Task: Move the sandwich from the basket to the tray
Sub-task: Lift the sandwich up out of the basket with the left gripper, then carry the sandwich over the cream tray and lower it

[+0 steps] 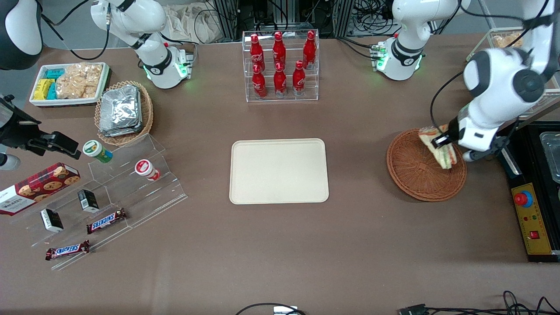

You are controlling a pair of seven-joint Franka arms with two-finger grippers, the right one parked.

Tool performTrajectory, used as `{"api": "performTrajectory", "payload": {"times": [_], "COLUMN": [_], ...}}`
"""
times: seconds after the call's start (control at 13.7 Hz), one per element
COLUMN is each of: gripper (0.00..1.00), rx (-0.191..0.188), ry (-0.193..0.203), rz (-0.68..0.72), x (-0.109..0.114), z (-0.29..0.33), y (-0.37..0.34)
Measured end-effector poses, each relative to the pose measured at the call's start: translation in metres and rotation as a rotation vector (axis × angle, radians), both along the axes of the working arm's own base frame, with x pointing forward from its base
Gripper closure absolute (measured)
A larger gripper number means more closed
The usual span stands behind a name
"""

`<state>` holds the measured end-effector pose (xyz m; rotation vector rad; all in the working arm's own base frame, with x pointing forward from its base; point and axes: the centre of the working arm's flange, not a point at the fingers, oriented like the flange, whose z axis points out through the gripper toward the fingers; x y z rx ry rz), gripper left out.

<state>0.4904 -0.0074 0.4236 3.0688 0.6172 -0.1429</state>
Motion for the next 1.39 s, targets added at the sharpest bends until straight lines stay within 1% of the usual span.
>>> {"api": "performTrajectory", "payload": {"times": [0.07,0.22,0.37,0.51,0.59,0.73,0.8,0.88,1.02,1.1,1.17,1.24,1.39], "gripper": [0.84,0.84,0.84,0.84,0.84,0.84,0.84,0.84,0.84,0.84,0.84,0.84,0.84], "rx": [-0.003,-0.01,-0.018,-0.023,-0.026,-0.027,-0.016,0.004,0.052,0.06,0.056,0.05,0.035], "ry": [0.008,0.01,0.008,-0.008,-0.01,-0.001,0.01,0.019,0.014,0.006,0.004,0.007,0.031], "rz": [-0.023,-0.075,-0.127,-0.171,-0.202,-0.266,-0.281,-0.291,-0.313,-0.325,-0.332,-0.338,-0.345], "x": [0.006,0.016,0.027,0.041,0.047,0.05,0.048,0.043,0.022,0.01,0.001,-0.002,0.003], "z": [0.037,0.104,0.146,0.165,0.166,0.161,0.157,0.152,0.141,0.137,0.133,0.128,0.113], "y": [-0.001,-0.004,-0.009,-0.028,-0.044,-0.096,-0.133,-0.174,-0.274,-0.317,-0.35,-0.371,-0.384]}}
